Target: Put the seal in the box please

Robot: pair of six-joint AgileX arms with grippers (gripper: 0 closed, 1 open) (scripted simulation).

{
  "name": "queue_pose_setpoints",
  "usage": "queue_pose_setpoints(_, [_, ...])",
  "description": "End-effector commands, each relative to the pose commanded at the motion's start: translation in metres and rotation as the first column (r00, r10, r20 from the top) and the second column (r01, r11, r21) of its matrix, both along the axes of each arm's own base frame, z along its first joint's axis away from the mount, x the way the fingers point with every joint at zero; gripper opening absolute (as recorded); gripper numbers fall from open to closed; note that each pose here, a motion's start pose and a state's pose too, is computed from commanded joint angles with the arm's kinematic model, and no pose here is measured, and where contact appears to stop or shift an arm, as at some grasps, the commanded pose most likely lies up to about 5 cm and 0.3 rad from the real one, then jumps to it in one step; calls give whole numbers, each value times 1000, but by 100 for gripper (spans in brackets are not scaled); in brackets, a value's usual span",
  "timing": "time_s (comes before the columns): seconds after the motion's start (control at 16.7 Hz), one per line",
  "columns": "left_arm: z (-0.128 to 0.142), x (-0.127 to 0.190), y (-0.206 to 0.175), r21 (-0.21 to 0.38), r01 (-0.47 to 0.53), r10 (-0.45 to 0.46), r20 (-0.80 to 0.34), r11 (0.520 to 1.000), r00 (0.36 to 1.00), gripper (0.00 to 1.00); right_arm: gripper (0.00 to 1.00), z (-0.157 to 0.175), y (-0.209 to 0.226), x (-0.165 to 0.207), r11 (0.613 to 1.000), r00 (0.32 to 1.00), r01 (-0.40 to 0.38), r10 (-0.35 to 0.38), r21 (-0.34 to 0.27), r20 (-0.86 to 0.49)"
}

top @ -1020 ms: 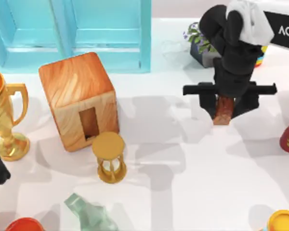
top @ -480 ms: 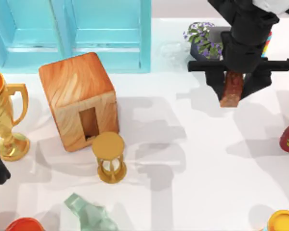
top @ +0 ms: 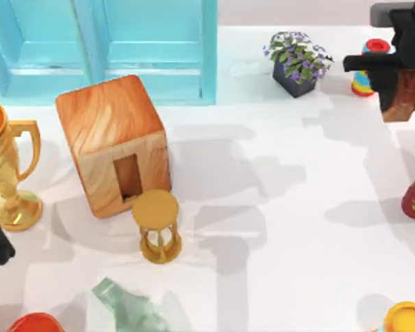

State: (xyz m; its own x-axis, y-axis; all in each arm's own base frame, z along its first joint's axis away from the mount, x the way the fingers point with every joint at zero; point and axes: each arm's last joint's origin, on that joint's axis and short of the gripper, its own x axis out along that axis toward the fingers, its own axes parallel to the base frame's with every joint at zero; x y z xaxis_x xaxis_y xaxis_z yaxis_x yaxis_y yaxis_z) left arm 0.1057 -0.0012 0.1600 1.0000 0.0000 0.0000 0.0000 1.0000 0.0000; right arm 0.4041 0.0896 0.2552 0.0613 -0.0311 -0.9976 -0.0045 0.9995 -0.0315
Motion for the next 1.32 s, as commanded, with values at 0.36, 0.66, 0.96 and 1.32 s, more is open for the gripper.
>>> queue_pose_setpoints(0.36, [0,0,0,0,0,0,0,1000,1000,100,0,5,-180,-28,999,999,23,-25,-36,-38])
queue_pose_setpoints(0.66, [0,0,0,0,0,0,0,1000,1000,100,0,9,-236,-81,1000,998,22,-21,19,-61])
queue_pose_setpoints(0.96, [0,0,0,0,0,0,0,1000,1000,100,0,9,-238,-86,999,998,16,-14,32,-60])
queue_pose_setpoints(1.32, [0,0,0,0,0,0,0,1000,1000,100,0,-18,-238,-84,1000,998,15,-13,28,-56])
